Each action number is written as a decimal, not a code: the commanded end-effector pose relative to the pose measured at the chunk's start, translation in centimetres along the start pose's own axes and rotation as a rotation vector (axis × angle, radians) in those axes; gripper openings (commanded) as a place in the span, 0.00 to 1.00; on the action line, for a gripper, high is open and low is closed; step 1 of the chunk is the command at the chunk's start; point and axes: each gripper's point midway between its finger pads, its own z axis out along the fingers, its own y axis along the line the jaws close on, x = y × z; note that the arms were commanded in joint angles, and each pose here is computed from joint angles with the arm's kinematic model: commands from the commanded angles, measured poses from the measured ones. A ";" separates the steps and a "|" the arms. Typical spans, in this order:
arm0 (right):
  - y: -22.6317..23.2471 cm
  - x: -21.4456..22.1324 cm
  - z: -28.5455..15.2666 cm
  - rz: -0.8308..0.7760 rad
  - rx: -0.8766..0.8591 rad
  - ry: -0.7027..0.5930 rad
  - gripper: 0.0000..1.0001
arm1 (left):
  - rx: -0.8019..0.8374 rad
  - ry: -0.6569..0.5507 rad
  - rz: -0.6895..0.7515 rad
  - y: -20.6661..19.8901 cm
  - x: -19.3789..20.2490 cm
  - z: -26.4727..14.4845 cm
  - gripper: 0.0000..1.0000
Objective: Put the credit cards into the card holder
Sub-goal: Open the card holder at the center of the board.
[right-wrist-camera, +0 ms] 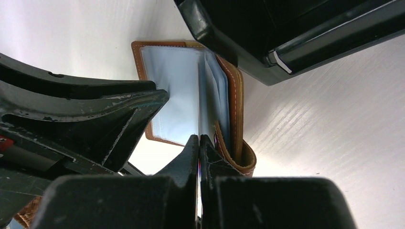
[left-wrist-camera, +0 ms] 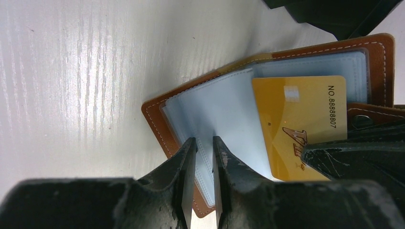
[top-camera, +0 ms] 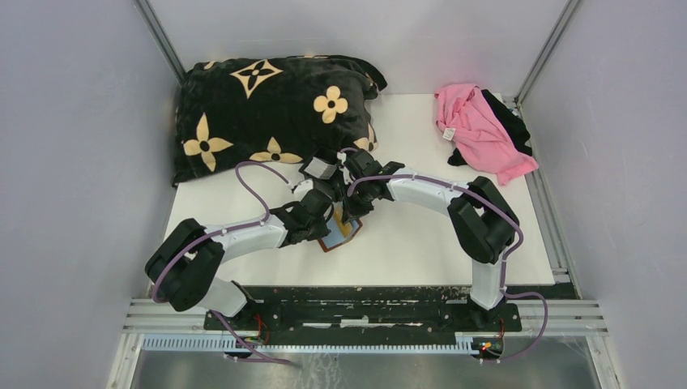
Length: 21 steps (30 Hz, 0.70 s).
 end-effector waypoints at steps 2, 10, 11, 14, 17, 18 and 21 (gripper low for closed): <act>0.0 -1.8 -0.8 -0.015 0.008 -0.057 0.01 | -0.225 0.173 0.104 7.0 5.6 0.8 0.27; -0.6 -2.0 -1.2 -0.021 0.028 -0.060 0.01 | -0.227 0.171 0.102 7.0 5.6 0.8 0.27; -0.6 -1.9 -1.2 -0.021 0.029 -0.057 0.01 | -0.226 0.173 0.101 7.0 5.7 0.8 0.27; -0.7 -1.9 -1.0 -0.019 0.026 -0.054 0.01 | -0.226 0.173 0.099 7.0 5.7 0.8 0.27; -0.6 -1.7 -0.8 -0.016 0.017 -0.047 0.01 | -0.226 0.173 0.099 7.0 5.7 0.8 0.27; -0.5 -1.6 -0.7 -0.014 0.011 -0.045 0.01 | -0.226 0.173 0.098 7.0 5.7 0.8 0.27; -0.4 -1.4 -0.4 -0.003 -0.003 -0.038 0.01 | -0.225 0.172 0.097 7.0 5.7 0.8 0.27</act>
